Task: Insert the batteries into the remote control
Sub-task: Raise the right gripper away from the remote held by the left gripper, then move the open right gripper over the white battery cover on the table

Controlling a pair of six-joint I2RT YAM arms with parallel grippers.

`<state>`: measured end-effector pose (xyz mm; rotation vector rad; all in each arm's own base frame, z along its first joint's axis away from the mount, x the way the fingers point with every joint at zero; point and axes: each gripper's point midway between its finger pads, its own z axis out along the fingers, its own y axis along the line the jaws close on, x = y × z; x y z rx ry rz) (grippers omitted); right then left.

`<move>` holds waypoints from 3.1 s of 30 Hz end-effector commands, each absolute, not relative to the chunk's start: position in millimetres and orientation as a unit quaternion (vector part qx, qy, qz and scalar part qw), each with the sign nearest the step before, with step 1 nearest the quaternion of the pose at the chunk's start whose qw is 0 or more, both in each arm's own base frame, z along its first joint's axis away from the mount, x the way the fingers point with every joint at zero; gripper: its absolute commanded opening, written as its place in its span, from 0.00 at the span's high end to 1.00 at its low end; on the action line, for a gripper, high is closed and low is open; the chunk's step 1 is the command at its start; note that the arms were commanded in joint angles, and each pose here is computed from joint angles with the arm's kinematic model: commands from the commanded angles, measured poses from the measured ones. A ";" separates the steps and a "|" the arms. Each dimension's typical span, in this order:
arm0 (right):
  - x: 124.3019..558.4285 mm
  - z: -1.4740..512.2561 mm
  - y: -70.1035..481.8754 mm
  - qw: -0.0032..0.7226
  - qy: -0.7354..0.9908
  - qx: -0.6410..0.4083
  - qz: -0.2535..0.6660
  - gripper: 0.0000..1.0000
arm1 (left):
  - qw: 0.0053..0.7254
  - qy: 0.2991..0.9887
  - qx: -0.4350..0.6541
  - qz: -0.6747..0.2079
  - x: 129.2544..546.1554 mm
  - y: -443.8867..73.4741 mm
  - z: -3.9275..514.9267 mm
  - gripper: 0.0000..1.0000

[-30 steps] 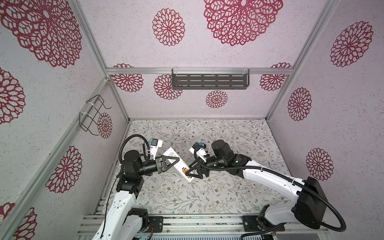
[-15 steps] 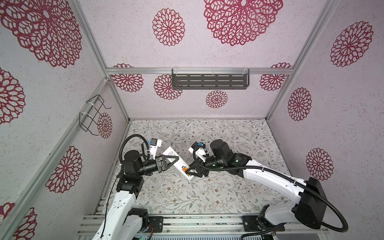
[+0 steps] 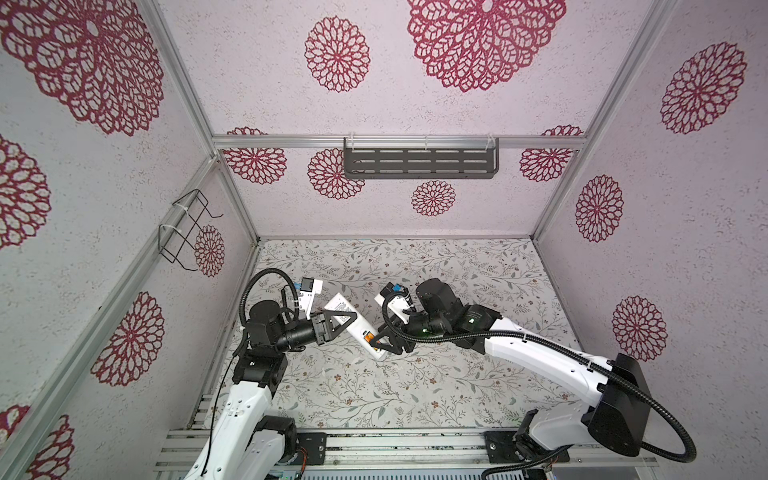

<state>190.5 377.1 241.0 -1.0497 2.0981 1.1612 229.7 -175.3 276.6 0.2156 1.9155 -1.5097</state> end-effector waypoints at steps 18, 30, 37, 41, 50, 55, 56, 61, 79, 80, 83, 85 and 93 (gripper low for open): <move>258.3 181.7 301.8 0.311 0.907 -0.155 0.237 0.04 | 0.349 0.874 -0.055 -0.333 274.0 -99.7 205.6 1.00; 254.3 120.7 318.3 0.225 0.949 -0.081 0.203 0.25 | 0.366 0.862 -0.052 -0.348 272.7 -96.5 216.3 1.00; 245.8 86.6 339.9 0.169 0.955 -0.090 0.227 0.25 | 0.369 0.855 -0.053 -0.360 272.5 -96.1 220.0 1.00; 245.9 71.2 348.3 0.153 0.955 -0.096 0.236 0.26 | 0.372 0.854 -0.052 -0.360 271.8 -95.9 221.7 1.00; 252.5 58.4 380.5 0.144 0.941 -0.124 0.279 0.27 | 0.375 0.853 -0.053 -0.358 272.1 -94.7 222.4 1.00; 270.3 70.3 414.9 0.165 0.921 -0.164 0.312 0.28 | 0.378 0.852 -0.055 -0.358 272.2 -93.6 223.0 1.00; 274.9 73.6 419.3 0.168 0.918 -0.171 0.315 0.28 | 0.378 0.852 -0.055 -0.357 272.3 -93.2 222.7 1.00; 279.2 91.9 419.1 0.179 0.904 -0.190 0.339 0.28 | 0.379 0.852 -0.056 -0.356 272.6 -92.6 223.2 1.00; 316.8 65.4 395.5 0.143 0.897 -0.225 0.352 0.27 | 0.390 0.850 -0.061 -0.348 271.4 -89.0 225.4 1.00; 314.3 63.4 394.0 0.139 0.898 -0.224 0.352 0.27 | 0.391 0.850 -0.062 -0.347 271.4 -88.8 225.5 1.00; 304.2 55.5 387.7 0.128 0.899 -0.222 0.355 0.28 | 0.391 0.850 -0.062 -0.347 271.3 -88.8 225.6 1.00; 293.5 51.9 383.2 0.119 0.899 -0.220 0.360 0.29 | 0.390 0.850 -0.063 -0.347 271.6 -88.6 225.1 1.00; 247.5 45.7 378.6 0.109 0.901 -0.252 0.336 0.30 | 0.389 0.851 -0.063 -0.348 272.2 -88.9 224.5 1.00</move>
